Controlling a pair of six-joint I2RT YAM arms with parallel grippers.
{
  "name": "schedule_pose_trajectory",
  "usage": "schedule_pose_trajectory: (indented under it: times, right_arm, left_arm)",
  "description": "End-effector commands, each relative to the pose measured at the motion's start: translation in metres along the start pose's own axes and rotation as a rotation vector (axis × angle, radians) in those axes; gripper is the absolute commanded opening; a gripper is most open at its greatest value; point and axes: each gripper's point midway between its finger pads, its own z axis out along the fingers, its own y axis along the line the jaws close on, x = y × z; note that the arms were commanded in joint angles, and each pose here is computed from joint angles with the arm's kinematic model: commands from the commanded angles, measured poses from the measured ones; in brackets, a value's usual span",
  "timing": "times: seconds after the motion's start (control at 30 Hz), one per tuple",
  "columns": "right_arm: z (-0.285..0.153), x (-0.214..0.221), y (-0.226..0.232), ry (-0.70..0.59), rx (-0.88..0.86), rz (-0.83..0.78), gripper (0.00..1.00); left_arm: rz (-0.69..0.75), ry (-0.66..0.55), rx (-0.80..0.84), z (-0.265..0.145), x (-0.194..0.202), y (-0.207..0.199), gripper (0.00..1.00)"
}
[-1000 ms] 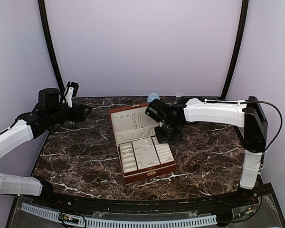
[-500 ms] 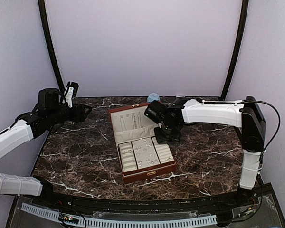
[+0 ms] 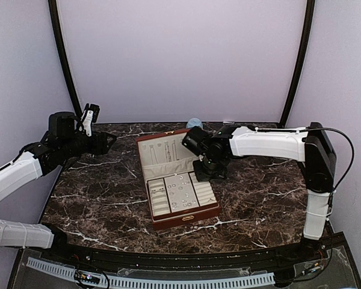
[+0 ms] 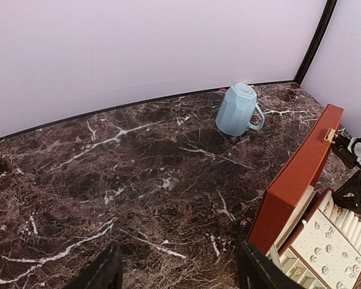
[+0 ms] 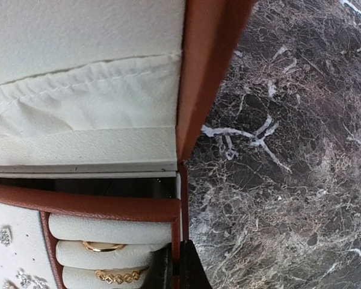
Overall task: Organize the mixed jewelry
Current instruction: Place the compartment layer in the jewelry box.
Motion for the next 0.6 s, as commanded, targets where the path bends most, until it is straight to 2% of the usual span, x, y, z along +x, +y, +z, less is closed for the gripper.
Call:
schedule_pose_trajectory:
  times: [0.0,0.33,0.57]
  right_arm:
    - [0.002,-0.025,0.029,-0.101,-0.104,0.040,0.00]
    - [0.007,-0.025,0.031,-0.117,-0.108,0.020,0.00]
    - [0.014,-0.023,0.025,-0.113,-0.076,0.026,0.03]
  left_arm:
    - [-0.006,-0.027,0.046,-0.004,-0.004,-0.007,0.67]
    - [0.011,-0.025,0.388,0.000,-0.002,-0.067,0.71]
    - [0.023,0.012,0.369,0.007,0.007,-0.069,0.73]
